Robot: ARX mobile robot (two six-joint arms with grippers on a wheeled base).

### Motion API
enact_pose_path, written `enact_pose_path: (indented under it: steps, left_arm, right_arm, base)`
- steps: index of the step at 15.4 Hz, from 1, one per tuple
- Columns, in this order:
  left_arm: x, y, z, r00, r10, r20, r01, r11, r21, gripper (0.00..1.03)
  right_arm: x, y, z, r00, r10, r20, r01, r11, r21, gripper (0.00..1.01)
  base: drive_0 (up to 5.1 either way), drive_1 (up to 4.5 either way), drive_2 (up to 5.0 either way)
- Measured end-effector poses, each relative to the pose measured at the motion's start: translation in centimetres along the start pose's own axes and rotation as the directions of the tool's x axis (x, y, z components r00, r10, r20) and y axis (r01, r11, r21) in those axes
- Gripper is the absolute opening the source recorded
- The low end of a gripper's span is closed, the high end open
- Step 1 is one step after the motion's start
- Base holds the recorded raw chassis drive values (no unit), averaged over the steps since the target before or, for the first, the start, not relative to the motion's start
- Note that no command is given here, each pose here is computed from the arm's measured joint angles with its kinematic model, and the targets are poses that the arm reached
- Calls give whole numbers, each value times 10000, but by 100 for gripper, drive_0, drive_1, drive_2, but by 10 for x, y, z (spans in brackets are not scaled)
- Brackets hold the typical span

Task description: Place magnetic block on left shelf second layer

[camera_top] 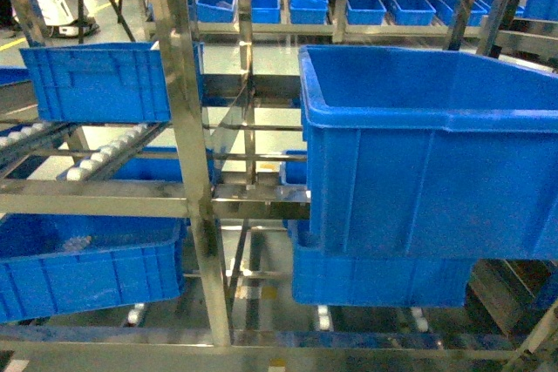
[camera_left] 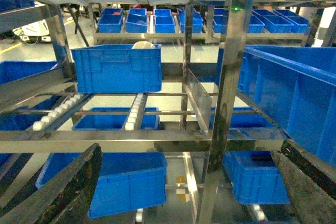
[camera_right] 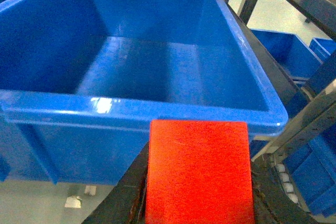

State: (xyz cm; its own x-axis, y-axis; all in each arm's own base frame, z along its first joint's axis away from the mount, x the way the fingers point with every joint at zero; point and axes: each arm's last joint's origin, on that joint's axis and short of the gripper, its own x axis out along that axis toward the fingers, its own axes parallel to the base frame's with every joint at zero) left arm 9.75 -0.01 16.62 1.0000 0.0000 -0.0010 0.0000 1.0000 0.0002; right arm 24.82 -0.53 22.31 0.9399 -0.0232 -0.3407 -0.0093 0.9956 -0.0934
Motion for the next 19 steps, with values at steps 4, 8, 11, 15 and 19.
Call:
enact_pose_path:
  steps: [4, 8, 11, 15, 19]
  left_arm:
    - [0, 0, 0, 10000, 4, -8, -4, 10000, 0, 98]
    - [0, 0, 0, 10000, -4, -8, 4, 10000, 0, 98]
    - [0, 0, 0, 10000, 4, 4, -4, 10000, 0, 98]
    - [0, 0, 0, 10000, 0, -38, 0, 10000, 0, 98]
    - [0, 0, 0, 10000, 0, -11, 0, 10000, 0, 98]
  right_arm:
    - [0, 0, 0, 10000, -3, -8, 3, 10000, 0, 34]
    - [0, 0, -1, 10000, 8, -41, -8, 10000, 0, 34]
    - [0, 0, 0, 10000, 4, -3, -4, 10000, 0, 34]
    - [1, 0, -1, 10000, 9, -53, -9, 10000, 0, 34]
    - [0, 0, 0, 10000, 2, -19, -2, 10000, 0, 34]
  base:
    - [12, 445, -422]
    - [-1, 433, -434]
    - [2, 435, -432]
    - [3, 269, -263]
    - [0, 0, 0]
